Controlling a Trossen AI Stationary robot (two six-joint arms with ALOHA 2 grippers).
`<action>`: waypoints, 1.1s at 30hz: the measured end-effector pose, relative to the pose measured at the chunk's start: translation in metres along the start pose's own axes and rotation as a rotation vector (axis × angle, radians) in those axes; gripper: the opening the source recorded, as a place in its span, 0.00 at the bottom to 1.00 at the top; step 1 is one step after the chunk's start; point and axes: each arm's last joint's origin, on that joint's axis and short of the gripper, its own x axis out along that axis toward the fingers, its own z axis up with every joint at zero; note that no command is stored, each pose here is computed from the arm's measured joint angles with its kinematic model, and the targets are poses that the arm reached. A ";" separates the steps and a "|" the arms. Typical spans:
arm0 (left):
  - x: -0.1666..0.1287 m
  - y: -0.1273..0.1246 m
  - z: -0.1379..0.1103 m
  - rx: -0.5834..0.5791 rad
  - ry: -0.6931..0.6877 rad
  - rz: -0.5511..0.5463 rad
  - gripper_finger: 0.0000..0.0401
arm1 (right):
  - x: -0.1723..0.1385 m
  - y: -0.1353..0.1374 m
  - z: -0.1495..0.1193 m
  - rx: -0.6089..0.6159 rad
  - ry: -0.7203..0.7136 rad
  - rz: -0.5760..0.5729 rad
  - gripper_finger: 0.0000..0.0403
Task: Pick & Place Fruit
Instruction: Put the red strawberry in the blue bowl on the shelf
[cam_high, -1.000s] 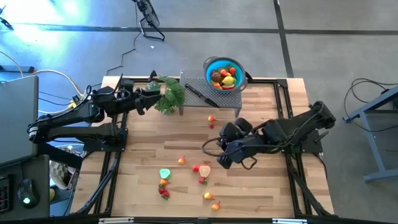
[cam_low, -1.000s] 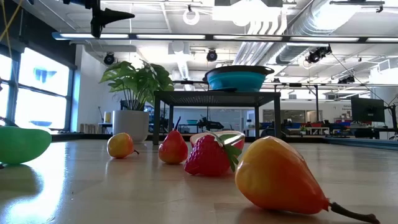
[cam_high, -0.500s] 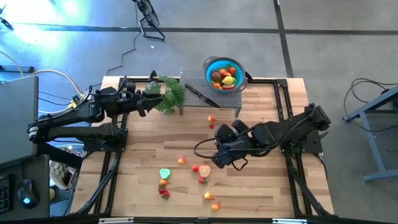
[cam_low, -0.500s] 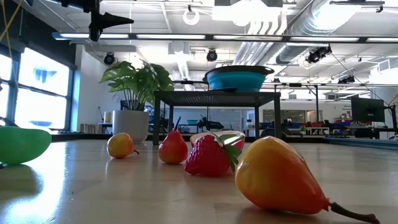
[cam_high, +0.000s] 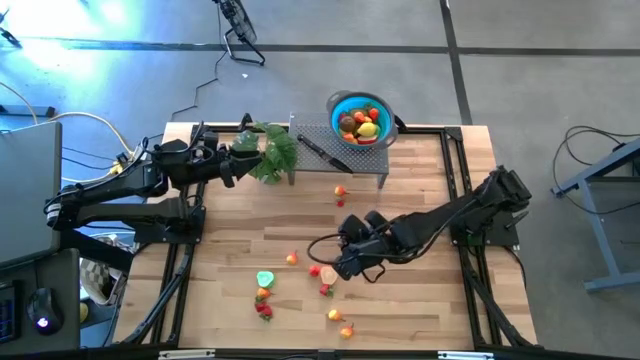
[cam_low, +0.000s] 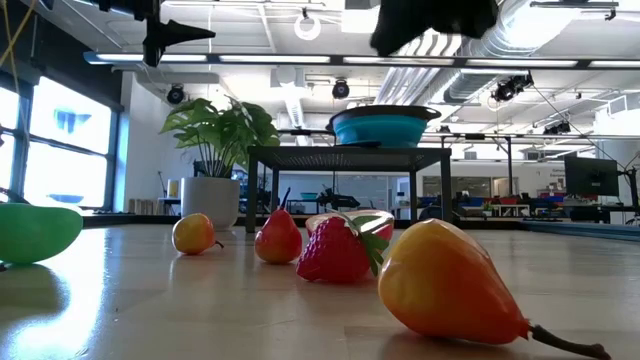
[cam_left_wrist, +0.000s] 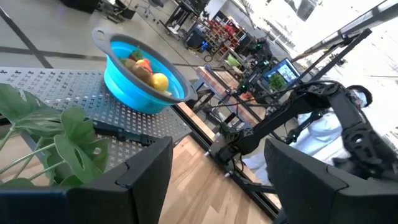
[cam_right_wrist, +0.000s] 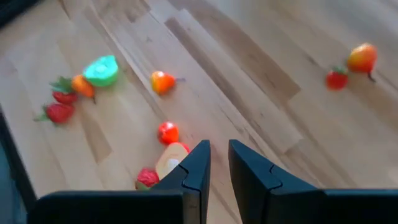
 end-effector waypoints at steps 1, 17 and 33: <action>0.000 0.000 0.000 0.000 0.000 0.000 0.62 | 0.003 -0.001 -0.003 0.004 0.009 -0.003 0.12; 0.000 0.000 0.000 -0.002 0.000 0.000 0.62 | 0.056 -0.019 -0.012 0.110 -0.052 0.165 0.04; 0.000 0.005 -0.006 -0.001 0.058 0.050 0.62 | 0.094 -0.059 -0.025 0.182 -0.050 0.119 0.01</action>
